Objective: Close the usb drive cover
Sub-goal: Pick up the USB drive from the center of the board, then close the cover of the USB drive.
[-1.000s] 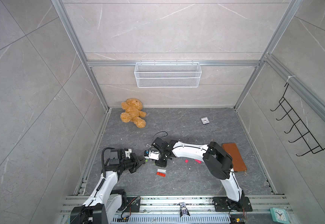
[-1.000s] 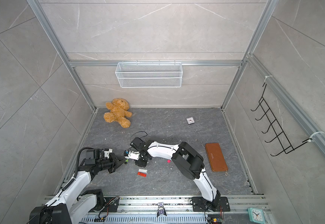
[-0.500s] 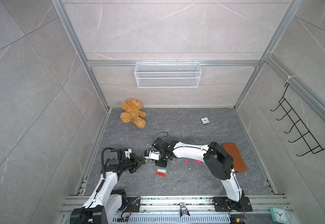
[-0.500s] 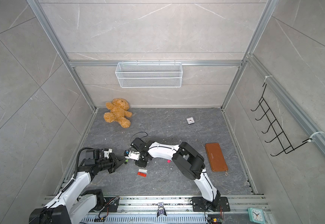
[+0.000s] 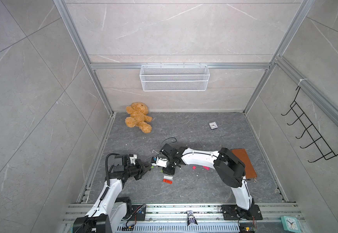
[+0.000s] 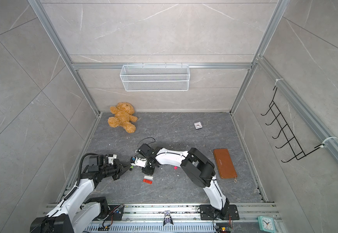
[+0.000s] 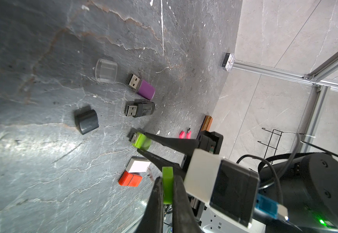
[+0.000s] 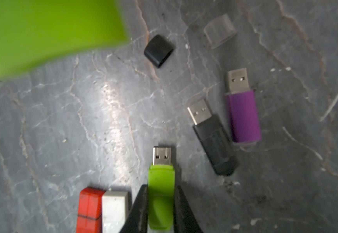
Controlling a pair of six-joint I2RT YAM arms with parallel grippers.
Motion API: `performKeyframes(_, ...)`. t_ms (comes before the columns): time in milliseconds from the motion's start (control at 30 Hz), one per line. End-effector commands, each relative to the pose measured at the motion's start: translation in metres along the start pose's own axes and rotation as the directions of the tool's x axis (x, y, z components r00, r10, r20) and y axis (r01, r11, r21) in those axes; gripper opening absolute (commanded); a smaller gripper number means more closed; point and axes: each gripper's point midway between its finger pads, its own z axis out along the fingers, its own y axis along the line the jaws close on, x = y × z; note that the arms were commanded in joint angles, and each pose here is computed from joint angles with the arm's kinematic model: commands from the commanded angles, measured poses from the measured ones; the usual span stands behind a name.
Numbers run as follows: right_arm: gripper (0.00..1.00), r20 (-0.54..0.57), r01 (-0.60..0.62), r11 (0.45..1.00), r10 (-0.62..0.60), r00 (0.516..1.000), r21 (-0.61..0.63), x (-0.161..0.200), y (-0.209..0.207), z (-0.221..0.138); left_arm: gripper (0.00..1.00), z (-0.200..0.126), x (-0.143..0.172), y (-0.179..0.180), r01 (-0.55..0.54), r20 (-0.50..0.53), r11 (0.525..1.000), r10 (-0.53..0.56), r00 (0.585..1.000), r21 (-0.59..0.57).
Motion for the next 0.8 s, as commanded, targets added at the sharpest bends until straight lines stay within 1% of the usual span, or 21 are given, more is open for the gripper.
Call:
performKeyframes(0,0.17,0.125,0.029,0.999,-0.024,0.992,-0.036,-0.021,0.012,-0.029,0.00,-0.002,0.000,-0.022,-0.068,-0.026,0.996,0.070,0.997,0.052)
performKeyframes(167,0.16,0.220,0.049,0.998,-0.038,0.975,-0.043,-0.027,0.014,-0.047,0.00,-0.002,0.000,-0.029,-0.086,-0.041,0.993,0.090,0.995,0.085)
performKeyframes(333,0.16,0.348,0.079,0.994,-0.045,0.936,-0.082,-0.043,0.019,-0.067,0.00,-0.001,0.004,-0.042,-0.128,-0.064,0.982,0.138,0.988,0.136)
performKeyframes(467,0.17,0.376,0.084,0.991,-0.037,0.926,-0.108,-0.049,0.021,-0.070,0.00,0.002,0.009,-0.050,-0.158,-0.084,0.976,0.172,0.982,0.150)
performKeyframes(767,0.16,0.405,0.076,0.992,-0.029,0.914,-0.100,-0.053,0.016,-0.075,0.00,0.004,0.012,-0.049,-0.165,-0.094,0.975,0.180,0.979,0.149)
